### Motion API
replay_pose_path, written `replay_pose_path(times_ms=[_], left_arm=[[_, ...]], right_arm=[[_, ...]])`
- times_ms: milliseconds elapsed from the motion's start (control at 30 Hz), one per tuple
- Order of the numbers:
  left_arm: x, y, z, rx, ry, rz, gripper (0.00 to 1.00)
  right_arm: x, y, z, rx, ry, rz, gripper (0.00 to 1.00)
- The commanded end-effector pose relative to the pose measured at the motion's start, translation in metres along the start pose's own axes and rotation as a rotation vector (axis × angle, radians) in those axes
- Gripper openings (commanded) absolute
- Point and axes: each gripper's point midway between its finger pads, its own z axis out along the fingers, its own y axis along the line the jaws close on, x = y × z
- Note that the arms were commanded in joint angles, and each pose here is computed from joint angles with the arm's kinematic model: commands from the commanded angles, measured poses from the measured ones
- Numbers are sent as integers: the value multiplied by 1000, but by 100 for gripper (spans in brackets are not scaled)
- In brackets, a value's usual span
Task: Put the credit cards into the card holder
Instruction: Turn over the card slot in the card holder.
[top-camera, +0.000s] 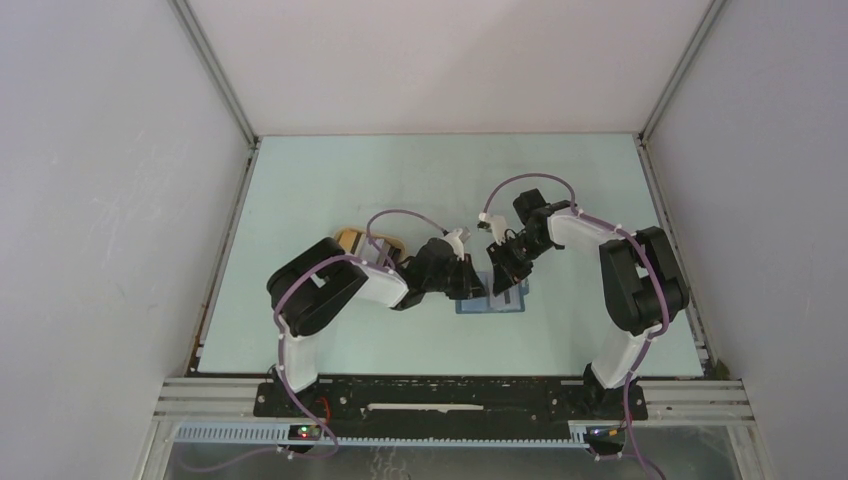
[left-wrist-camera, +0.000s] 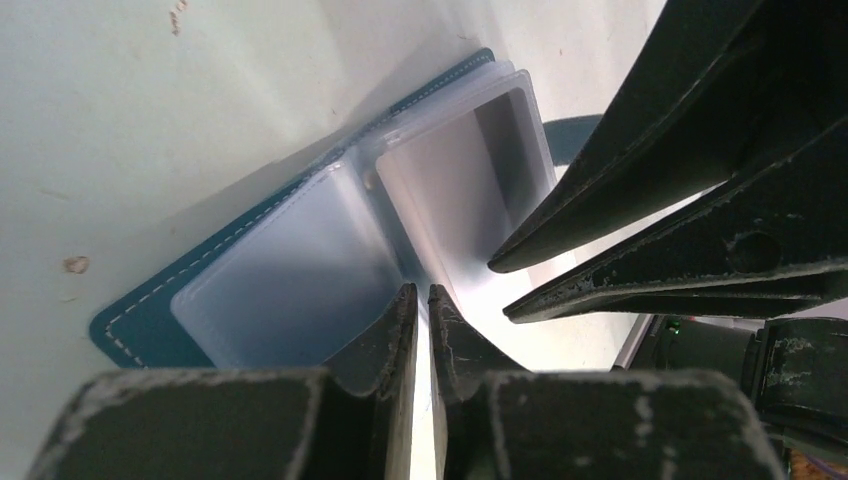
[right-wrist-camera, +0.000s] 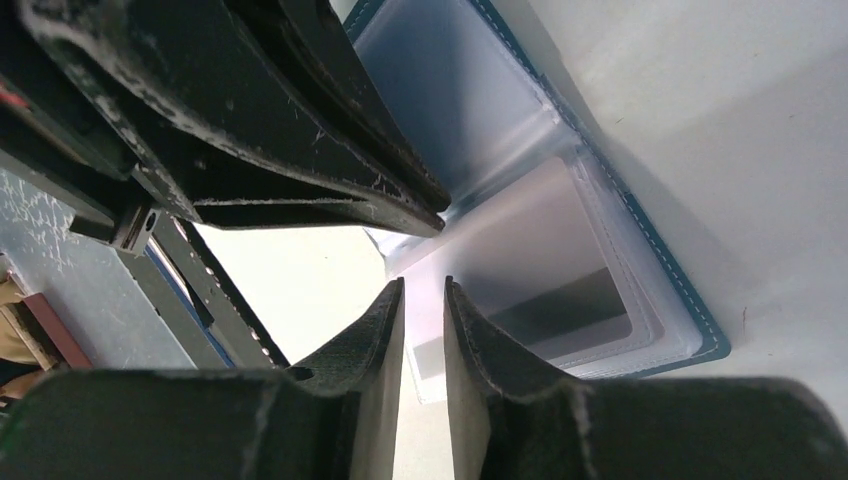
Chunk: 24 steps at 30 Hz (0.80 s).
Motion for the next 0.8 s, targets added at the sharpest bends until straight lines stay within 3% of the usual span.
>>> replay_pose_path(times_ms=[0, 367, 600, 767], left_arm=[[10, -4, 3, 4, 49, 29, 14], [3, -15, -17, 39, -14, 43, 19], [-6, -27, -35, 63, -59, 81, 23], [-8, -27, -47, 65, -83, 105, 24]], right_arm=[[-15, 5, -13, 7, -49, -40, 30], [-14, -1, -41, 51, -87, -92, 32], [11, -35, -22, 132, 49, 14, 32], [12, -36, -21, 130, 53, 18, 32]])
